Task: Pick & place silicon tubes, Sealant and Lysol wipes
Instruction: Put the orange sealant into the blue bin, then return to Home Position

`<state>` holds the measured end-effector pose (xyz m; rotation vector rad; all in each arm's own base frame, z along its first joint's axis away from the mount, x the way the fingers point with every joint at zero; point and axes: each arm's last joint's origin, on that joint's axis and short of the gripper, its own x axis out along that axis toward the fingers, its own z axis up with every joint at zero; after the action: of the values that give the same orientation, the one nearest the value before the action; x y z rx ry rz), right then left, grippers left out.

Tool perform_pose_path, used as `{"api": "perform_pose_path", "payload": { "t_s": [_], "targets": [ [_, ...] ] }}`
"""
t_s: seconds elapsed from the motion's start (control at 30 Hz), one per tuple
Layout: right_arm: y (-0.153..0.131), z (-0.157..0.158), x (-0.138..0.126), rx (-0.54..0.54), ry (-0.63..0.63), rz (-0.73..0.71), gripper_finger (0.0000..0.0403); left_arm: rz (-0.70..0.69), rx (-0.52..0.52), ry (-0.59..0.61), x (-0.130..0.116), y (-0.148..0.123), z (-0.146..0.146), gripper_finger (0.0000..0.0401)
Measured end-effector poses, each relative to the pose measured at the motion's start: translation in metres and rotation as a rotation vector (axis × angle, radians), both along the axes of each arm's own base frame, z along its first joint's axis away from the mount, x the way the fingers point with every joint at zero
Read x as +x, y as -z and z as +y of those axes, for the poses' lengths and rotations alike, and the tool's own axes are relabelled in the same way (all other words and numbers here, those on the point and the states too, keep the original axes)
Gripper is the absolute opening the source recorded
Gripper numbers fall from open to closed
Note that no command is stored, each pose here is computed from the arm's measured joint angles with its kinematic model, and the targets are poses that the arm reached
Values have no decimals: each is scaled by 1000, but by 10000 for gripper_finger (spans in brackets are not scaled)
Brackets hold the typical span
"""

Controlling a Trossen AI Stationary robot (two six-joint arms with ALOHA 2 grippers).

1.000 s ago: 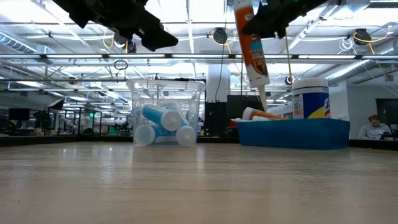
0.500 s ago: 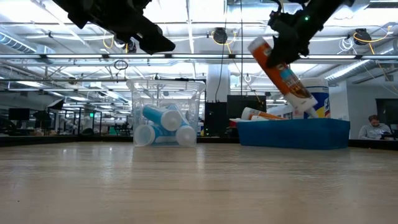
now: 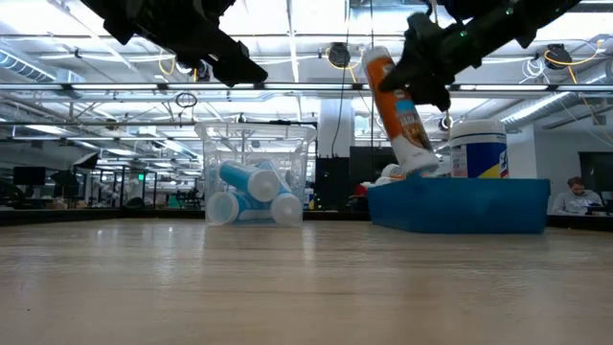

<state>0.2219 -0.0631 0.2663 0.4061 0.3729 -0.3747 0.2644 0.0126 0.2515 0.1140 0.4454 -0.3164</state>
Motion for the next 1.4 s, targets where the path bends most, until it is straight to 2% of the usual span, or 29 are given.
{"api": "perform_pose_path", "payload": {
  "t_s": [0.13, 0.3, 0.5, 0.7, 0.8, 0.97, 1.07, 1.3, 1.4],
  "targets": [
    [14, -1, -4, -16, 61, 73, 193, 17, -12, -5, -1, 1, 0, 358],
    [35, 1, -8, 18, 81, 44, 191, 21, -17, -8, -1, 1, 0, 355],
    [68, 4, -17, 83, 120, -47, 191, 21, -17, -8, -1, 1, 0, 362],
    [92, 7, -30, 95, 125, -169, 191, 21, -18, -8, -1, 1, 0, 360],
    [98, 9, -35, 106, 131, -238, 201, 21, -18, -9, -1, 1, 0, 362],
    [101, 10, -41, 93, 127, -298, 284, 23, -24, -12, -1, 1, 0, 367],
    [101, 11, -42, 82, 124, -317, 312, 24, -28, -14, -1, 1, 0, 364],
    [93, 11, -41, 14, 92, -384, 326, 31, -21, -72, 0, 2, 1, 364],
    [82, 13, -40, -53, 8, -479, 322, 32, -18, -86, 0, 2, 2, 367]
  ]
}}
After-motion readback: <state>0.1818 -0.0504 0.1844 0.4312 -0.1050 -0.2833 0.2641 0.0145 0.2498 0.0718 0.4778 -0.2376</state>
